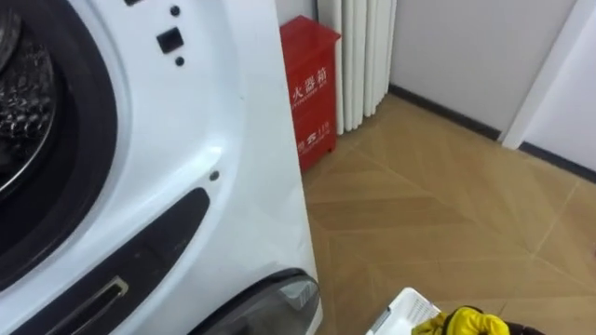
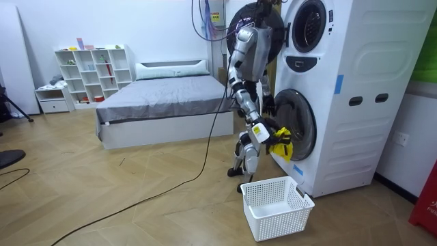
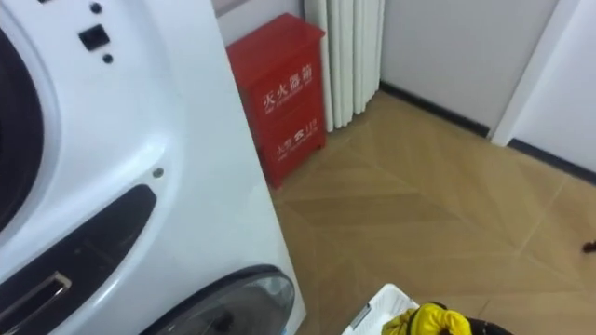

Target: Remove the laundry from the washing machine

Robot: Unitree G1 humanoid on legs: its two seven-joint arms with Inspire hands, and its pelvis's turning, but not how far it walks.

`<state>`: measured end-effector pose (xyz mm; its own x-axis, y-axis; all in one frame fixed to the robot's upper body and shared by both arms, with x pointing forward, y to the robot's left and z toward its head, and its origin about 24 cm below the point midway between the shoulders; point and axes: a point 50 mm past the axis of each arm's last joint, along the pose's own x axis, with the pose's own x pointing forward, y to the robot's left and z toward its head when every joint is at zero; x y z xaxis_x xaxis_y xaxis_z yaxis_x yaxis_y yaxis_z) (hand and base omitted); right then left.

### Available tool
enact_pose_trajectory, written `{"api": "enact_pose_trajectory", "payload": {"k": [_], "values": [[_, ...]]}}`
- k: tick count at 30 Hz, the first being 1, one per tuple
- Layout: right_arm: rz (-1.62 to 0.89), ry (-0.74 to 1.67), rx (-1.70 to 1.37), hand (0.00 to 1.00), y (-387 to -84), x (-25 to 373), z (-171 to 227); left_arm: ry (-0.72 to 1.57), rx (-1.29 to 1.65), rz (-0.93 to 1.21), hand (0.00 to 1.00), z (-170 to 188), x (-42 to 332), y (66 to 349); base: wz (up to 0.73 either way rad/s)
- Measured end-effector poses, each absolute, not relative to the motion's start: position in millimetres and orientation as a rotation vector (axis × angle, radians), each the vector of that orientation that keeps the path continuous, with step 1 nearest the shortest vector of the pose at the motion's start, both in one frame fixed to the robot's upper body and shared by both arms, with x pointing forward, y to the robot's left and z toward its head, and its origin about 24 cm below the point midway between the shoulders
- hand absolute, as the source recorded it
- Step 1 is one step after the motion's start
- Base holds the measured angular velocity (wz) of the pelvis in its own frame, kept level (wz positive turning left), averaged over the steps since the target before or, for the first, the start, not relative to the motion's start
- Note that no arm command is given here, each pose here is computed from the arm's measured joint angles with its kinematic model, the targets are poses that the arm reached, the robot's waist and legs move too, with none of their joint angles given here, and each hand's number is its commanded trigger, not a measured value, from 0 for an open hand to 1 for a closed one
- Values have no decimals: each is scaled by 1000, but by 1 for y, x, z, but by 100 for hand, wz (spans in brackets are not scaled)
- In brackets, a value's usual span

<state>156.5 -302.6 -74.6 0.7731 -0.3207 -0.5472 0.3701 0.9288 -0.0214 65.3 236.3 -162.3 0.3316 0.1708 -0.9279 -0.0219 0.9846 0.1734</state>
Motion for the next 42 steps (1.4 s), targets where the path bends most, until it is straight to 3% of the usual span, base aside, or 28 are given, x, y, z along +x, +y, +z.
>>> {"api": "enact_pose_trajectory", "payload": {"k": [5,7,8,35,42], "values": [[-446,578,104,100,-304,159,-79,1193,129,109,0,-162,71,230,12],[-476,593,115,53,-303,159,-83,1184,118,110,0,-162,72,229,0],[-480,594,118,0,-303,159,-83,1180,113,112,0,-162,73,228,0],[-557,574,180,0,-304,169,-86,1108,39,115,0,-159,99,214,7],[-631,668,203,0,-308,132,-105,1120,35,133,0,-161,86,216,30]]}}
